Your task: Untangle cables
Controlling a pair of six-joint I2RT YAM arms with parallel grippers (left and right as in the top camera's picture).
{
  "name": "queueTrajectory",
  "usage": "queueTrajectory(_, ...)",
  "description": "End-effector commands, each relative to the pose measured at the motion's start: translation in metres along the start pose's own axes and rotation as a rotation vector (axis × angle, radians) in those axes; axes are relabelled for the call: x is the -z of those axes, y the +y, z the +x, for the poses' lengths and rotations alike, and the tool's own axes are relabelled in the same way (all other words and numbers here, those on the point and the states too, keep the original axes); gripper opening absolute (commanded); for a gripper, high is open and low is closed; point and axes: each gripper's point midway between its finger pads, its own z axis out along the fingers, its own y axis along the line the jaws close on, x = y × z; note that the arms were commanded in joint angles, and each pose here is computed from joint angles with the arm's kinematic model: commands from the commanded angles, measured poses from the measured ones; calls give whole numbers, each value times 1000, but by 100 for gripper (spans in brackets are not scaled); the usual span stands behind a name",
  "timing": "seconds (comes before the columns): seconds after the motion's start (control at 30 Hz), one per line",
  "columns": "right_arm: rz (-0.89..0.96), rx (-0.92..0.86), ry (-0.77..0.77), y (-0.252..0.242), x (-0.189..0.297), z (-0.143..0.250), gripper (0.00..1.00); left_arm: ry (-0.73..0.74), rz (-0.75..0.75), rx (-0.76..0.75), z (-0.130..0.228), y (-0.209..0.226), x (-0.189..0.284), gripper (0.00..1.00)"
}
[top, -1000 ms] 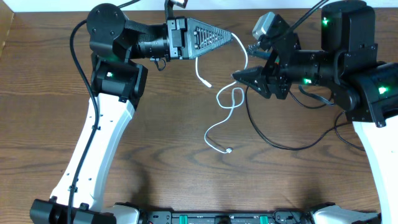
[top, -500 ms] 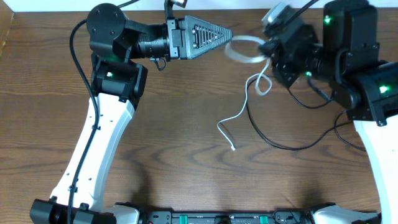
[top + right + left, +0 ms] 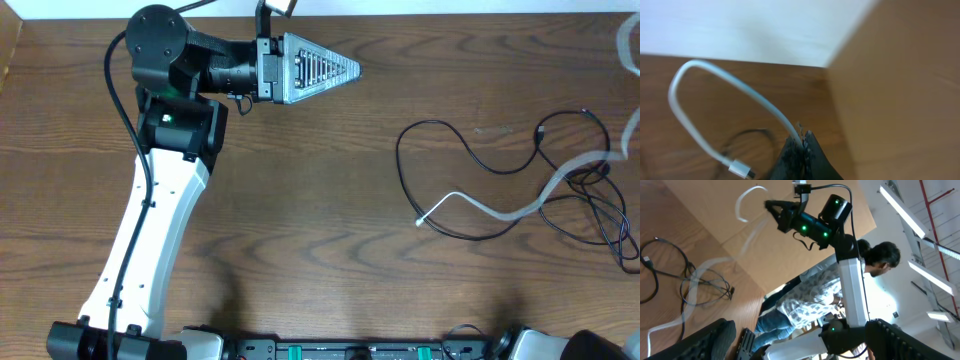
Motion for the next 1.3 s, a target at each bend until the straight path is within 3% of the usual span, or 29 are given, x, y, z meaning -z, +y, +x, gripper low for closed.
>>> queueTrajectory(0.0, 130, -53, 25, -59, -6, 17, 1, 24, 10, -55, 3, -15, 2, 87)
queueTrajectory(0.13, 179, -188, 113, -103, -32, 61, 1, 20, 8, -70, 1, -11, 1, 87)
queueTrajectory(0.43, 281, -312, 334, -152, -96, 156, 1, -10, -3, -82, -6, 0, 1, 87)
queueTrajectory(0.67, 289, -361, 384, -163, -117, 189, 1, -18, -5, -87, -8, 2, 1, 87)
queueTrajectory(0.7, 289, -364, 387, -163, -118, 191, 18, -19, -6, -91, -8, 2, 1, 87)
queueTrajectory(0.73, 290, -371, 387, -163, -118, 191, 54, -21, -6, -94, -9, 2, 1, 87)
queueTrajectory(0.77, 296, -392, 381, -164, -118, 191, 99, -22, -6, -98, -9, 2, 1, 87)
queueTrajectory(0.83, 300, -434, 360, -164, -117, 186, 99, -21, -6, -98, -9, 2, 1, 87)
queueTrajectory(1.0, 81, -553, 254, -118, -113, 146, 99, -2, 0, -98, -5, 1, 1, 87)
queueTrajectory(1.1, -50, -619, 294, -76, -105, 138, 99, 4, 1, -97, -4, 1, 1, 87)
queueTrajectory(1.27, -171, -628, 481, -17, -93, 156, 99, 29, 9, -98, 0, 0, 1, 87)
